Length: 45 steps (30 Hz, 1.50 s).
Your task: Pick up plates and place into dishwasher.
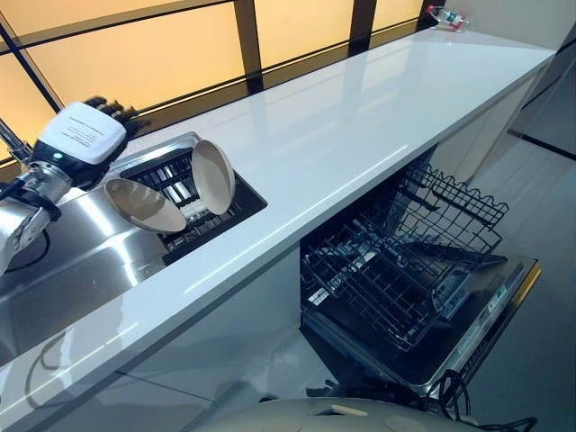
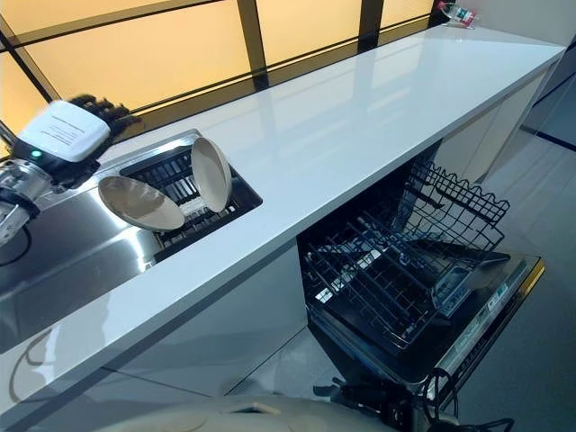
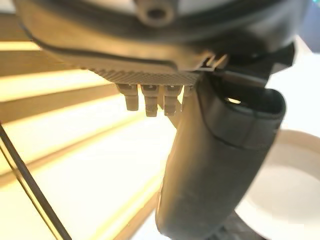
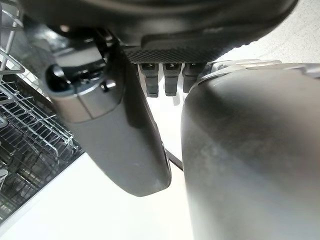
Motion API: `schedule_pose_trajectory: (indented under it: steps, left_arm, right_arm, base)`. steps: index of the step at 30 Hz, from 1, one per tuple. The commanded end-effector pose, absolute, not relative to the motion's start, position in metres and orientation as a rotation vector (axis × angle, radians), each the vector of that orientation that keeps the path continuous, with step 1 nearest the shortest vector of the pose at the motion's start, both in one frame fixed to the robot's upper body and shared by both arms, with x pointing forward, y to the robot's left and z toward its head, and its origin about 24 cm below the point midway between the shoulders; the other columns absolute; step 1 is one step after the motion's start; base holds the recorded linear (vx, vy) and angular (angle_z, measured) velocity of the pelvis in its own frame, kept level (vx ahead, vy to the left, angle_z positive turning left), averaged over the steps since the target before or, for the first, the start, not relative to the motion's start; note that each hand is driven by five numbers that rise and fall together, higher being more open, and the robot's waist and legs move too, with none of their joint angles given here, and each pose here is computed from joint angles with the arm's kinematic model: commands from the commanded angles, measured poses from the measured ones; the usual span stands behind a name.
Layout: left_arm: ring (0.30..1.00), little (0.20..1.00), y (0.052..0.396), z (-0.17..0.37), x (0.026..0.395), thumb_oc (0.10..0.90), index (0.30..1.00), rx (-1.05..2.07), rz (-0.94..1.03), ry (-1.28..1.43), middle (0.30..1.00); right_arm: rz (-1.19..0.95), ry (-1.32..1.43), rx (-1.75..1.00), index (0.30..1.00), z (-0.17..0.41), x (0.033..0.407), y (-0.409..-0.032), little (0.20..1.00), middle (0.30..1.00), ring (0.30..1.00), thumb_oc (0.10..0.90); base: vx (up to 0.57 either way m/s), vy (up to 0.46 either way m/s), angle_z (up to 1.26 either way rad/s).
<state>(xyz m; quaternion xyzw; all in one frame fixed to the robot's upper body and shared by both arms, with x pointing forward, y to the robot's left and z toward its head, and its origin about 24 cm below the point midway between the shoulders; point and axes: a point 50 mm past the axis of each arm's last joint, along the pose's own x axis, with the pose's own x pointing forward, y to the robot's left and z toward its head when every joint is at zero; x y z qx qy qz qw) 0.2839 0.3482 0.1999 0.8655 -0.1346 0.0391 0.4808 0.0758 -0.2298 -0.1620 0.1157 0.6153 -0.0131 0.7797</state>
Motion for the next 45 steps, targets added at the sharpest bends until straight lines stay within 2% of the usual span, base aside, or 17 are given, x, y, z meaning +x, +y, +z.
schedule_pose_trajectory:
  steps: [1, 6, 15, 22, 34, 45]
  left_arm:
    - [0.9, 0.9, 0.378, 0.276, 0.27, 0.8, 0.9, 2.156, 0.537, -0.36, 0.9]
    - [0.9, 0.9, 0.388, 0.266, 0.268, 0.8, 0.9, 2.179, 0.529, -0.247, 0.9]
    - [0.9, 0.9, 0.394, 0.24, 0.272, 0.8, 0.9, 2.229, 0.392, -0.005, 0.9]
    - [0.9, 0.9, 0.385, 0.231, 0.278, 0.8, 0.9, 2.219, 0.314, -0.032, 0.9]
    - [0.9, 0.9, 0.35, 0.209, 0.299, 0.8, 0.9, 2.289, 0.113, -0.1, 0.9]
    - [0.9, 0.9, 0.343, 0.189, 0.311, 0.8, 0.9, 2.306, 0.014, 0.033, 0.9]
  right_arm:
    - [-0.051, 1.362, 0.221, 0.9, -0.159, 0.072, -0.245, 0.9, 0.9, 0.9, 0.8]
    - [-0.043, 1.364, 0.216, 0.9, -0.158, 0.071, -0.247, 0.9, 0.9, 0.9, 0.8]
    - [-0.04, 1.359, 0.216, 0.9, -0.158, 0.073, -0.248, 0.9, 0.9, 0.9, 0.8]
    - [-0.046, 1.358, 0.217, 0.9, -0.158, 0.074, -0.248, 0.9, 0.9, 0.9, 0.8]
    - [-0.034, 1.365, 0.209, 0.9, -0.158, 0.074, -0.245, 0.9, 0.9, 0.9, 0.8]
    - [-0.046, 1.354, 0.199, 0.9, -0.158, 0.078, -0.245, 0.9, 0.9, 0.9, 0.8]
  base:
    - [0.0, 0.0, 0.0]
    - [0.0, 0.0, 0.0]
    - [0.0, 0.0, 0.0]
    - [0.0, 0.0, 0.0]
    - [0.0, 0.0, 0.0]
    - [0.0, 0.012, -0.03]
